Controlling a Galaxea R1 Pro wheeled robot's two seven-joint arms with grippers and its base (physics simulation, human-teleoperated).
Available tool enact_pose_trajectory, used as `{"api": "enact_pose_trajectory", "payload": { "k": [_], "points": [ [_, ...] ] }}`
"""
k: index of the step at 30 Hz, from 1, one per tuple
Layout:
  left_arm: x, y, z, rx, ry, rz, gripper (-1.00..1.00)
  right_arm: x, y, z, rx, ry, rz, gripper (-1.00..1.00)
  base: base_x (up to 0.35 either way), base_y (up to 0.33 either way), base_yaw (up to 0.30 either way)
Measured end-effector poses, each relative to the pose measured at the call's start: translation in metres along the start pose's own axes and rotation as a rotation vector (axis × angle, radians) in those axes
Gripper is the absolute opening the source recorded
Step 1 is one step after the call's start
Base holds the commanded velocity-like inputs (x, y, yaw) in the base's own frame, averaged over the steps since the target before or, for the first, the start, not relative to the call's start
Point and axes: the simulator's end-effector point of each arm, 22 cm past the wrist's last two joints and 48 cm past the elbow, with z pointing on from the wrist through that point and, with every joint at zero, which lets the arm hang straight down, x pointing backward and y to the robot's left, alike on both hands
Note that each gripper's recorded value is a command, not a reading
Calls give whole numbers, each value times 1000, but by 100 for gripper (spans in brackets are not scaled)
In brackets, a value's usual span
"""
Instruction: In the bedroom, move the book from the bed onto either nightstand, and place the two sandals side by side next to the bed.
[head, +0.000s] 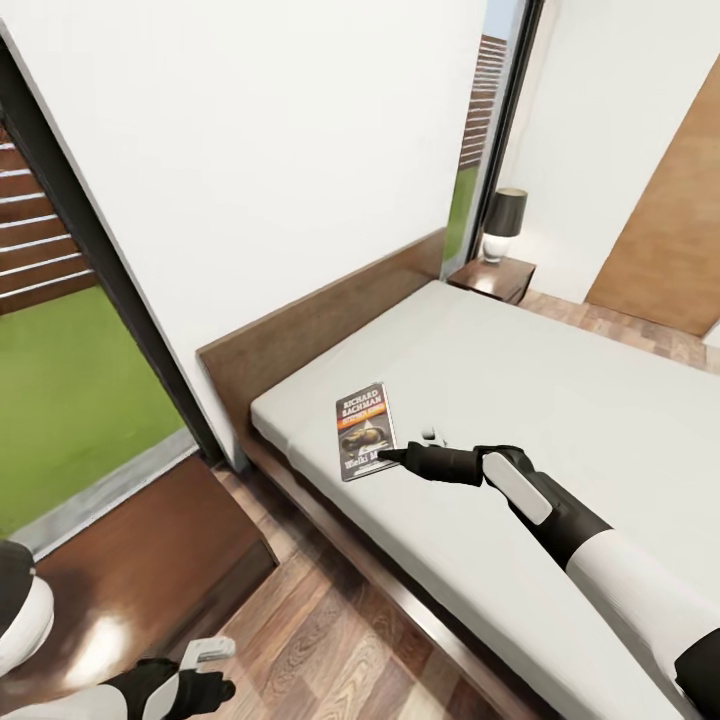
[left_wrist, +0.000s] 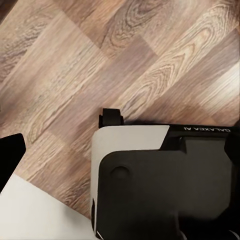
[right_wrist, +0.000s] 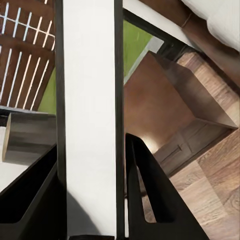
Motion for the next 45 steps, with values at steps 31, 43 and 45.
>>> {"api": "enact_pose_trajectory", "payload": {
  "k": [31, 43, 45],
  "points": [
    [-8, -1, -8, 0, -37, 8, 100, -15, -6, -27, 36, -27, -24, -100, -41, -7, 140],
    [-15, -2, -13, 1, -53, 9, 100, -20, 2, -31, 32, -36, -37, -100, -2, 0, 179],
    [-16, -2, -14, 2, -57, 9, 100, -20, 3, -32, 33, -37, -39, -100, 0, 0, 178]
  ]
}}
